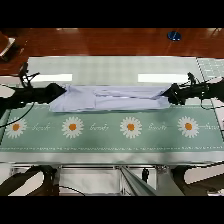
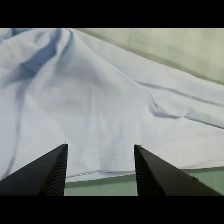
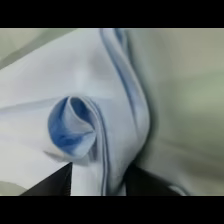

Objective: Fold the shirts.

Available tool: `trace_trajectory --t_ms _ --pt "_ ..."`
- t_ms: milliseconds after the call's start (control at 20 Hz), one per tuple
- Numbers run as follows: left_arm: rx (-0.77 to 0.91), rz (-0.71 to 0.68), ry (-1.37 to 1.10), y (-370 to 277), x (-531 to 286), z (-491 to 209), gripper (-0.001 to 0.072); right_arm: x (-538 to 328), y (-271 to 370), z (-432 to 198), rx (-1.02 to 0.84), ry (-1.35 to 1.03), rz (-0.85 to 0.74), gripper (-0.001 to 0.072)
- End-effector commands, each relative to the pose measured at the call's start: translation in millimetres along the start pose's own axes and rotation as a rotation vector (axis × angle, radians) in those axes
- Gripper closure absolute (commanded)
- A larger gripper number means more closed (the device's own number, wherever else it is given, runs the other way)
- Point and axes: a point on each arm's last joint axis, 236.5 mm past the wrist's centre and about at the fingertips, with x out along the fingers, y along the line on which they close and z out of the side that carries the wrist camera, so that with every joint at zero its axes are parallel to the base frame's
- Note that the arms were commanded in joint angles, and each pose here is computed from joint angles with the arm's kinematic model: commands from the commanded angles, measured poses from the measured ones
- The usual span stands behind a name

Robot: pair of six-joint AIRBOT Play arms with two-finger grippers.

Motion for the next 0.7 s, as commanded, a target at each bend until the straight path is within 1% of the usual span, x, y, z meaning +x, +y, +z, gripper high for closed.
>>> trace_trajectory --t_ms 0,50,100,150,200,250,400,650 --pt "0.028 -0.048 0.028 -33 30 -21 0.0205 16 21 -13 -0.036 0.047 0.029 0.0368" --pt "0.036 -0.053 0.051 -37 35 -28 0.0222 14 25 -18 -0.044 0.066 0.034 0.0527" --pt "0.044 -0.057 0.073 -40 39 -35 0.0371 8 27 -20 -0.057 0.068 0.036 0.0684" --pt "0.051 -0.062 0.092 -43 42 -42 0.0565 -1 32 -21 -0.084 0.061 0.041 0.0686" --pt "0.061 -0.067 0.103 -47 43 -46 0.0688 -11 36 -21 -0.099 0.047 0.045 0.0686" --pt "0.062 -0.076 0.110 -51 44 -49 0.0690 -24 39 -22 -0.120 0.034 0.034 0.0686" --pt "0.081 -0.120 0.137 -72 47 -63 0.0690 -71 33 -31 -0.203 -0.050 -0.079 0.0686" --pt "0.204 -0.172 0.152 -124 69 -92 0.0691 -140 52 -88 -0.324 -0.225 -0.143 0.0686"
